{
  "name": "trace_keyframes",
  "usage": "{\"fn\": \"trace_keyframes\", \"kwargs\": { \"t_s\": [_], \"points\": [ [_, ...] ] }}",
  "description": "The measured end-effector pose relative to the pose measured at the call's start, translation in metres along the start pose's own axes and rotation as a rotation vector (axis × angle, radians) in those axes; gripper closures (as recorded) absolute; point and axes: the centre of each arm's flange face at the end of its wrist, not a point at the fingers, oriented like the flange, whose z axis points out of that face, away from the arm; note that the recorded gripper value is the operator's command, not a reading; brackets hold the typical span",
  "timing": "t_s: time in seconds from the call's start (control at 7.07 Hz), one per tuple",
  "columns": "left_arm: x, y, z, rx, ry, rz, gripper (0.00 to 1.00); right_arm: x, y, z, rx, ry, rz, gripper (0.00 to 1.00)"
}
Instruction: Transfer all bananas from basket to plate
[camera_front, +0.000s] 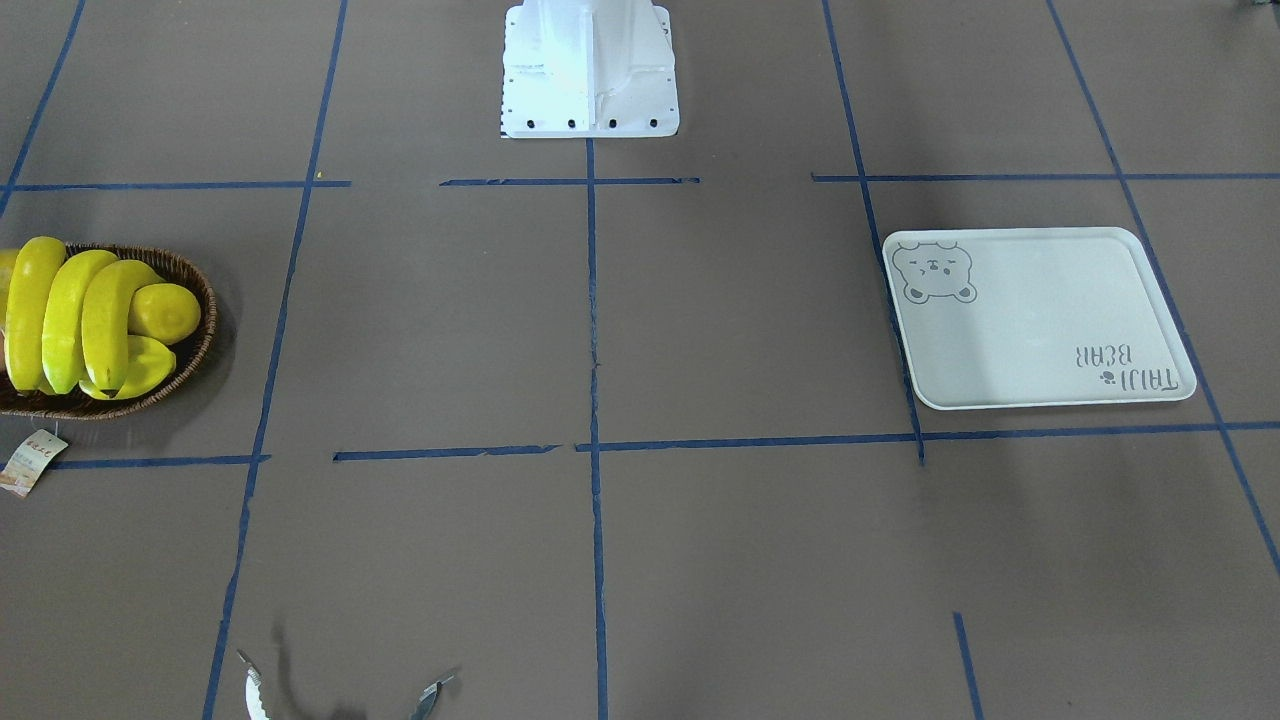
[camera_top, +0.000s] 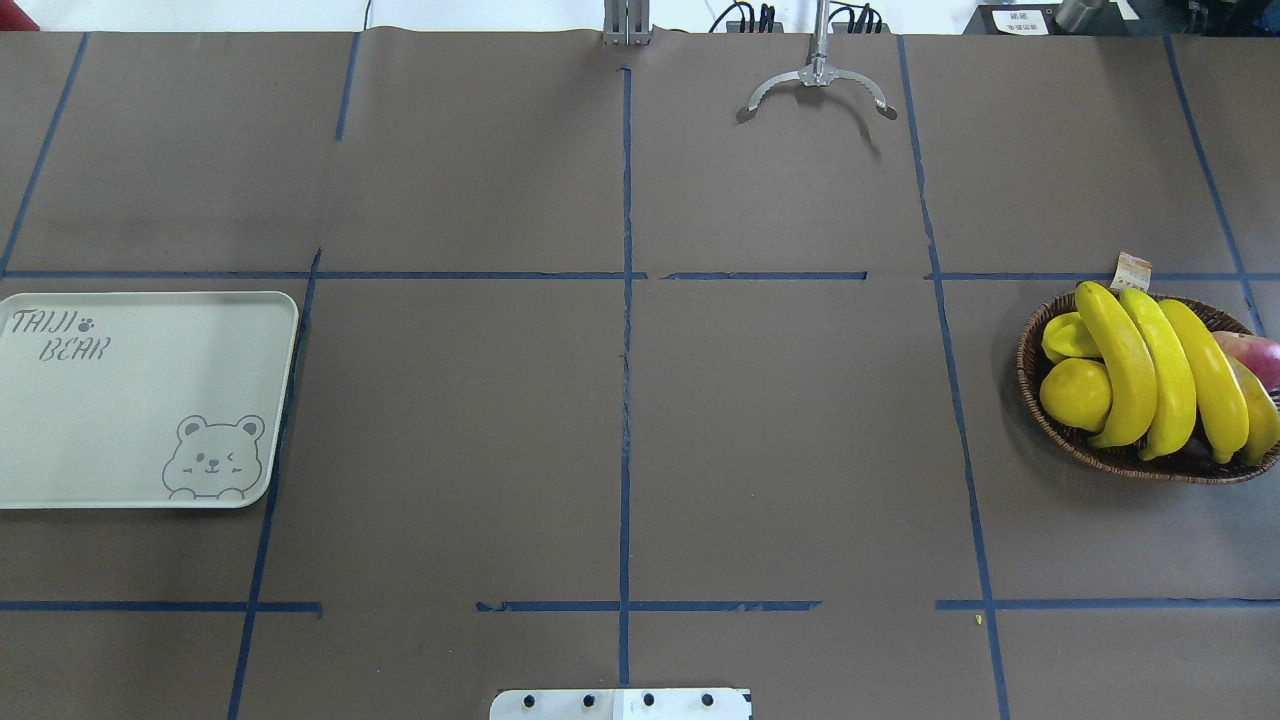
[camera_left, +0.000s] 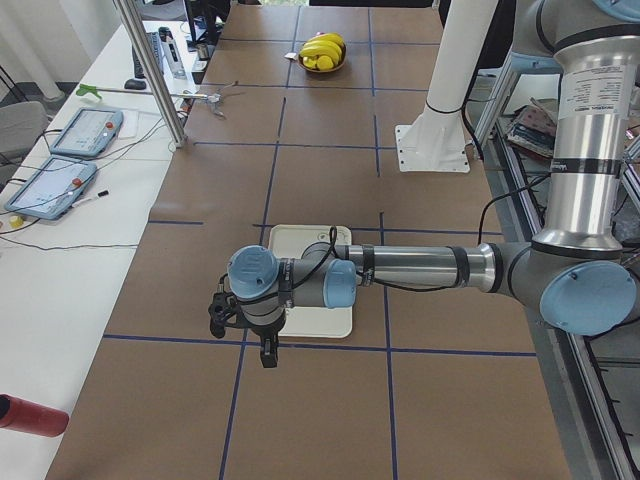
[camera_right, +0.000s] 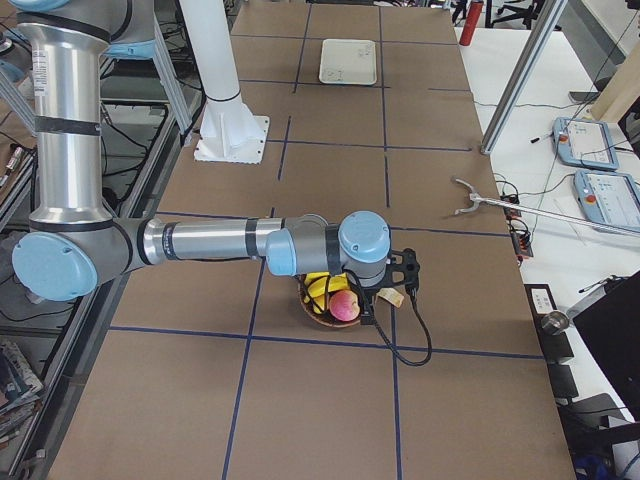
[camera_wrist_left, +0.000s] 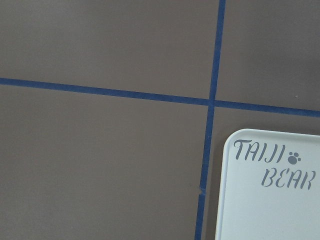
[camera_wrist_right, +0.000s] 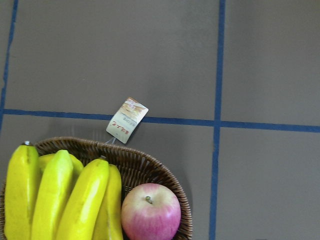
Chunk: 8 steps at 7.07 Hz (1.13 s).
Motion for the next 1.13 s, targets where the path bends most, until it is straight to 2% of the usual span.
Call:
{"fn": "trace_keyframes", "kwargs": {
  "t_s": [0.28,0.57,0.85,1.13],
  "points": [
    [0.000,0.000,0.000,0.001,0.001,0.001,0.00,-0.065,0.002,-0.001,0.013,-0.009,0.016,0.00],
    [0.000,0.000,-0.001,0.001,0.001,0.002,0.00,-0.110,0.012,0.021,0.024,-0.005,0.079,0.01],
    [0.000,0.000,0.000,0.001,0.001,0.002,0.00,-0.119,0.049,0.055,0.052,0.003,0.039,0.01],
    [0.000,0.000,0.000,0.001,0.001,0.003,0.00,-0.127,0.072,0.078,0.015,-0.001,-0.003,0.01]
  ]
}}
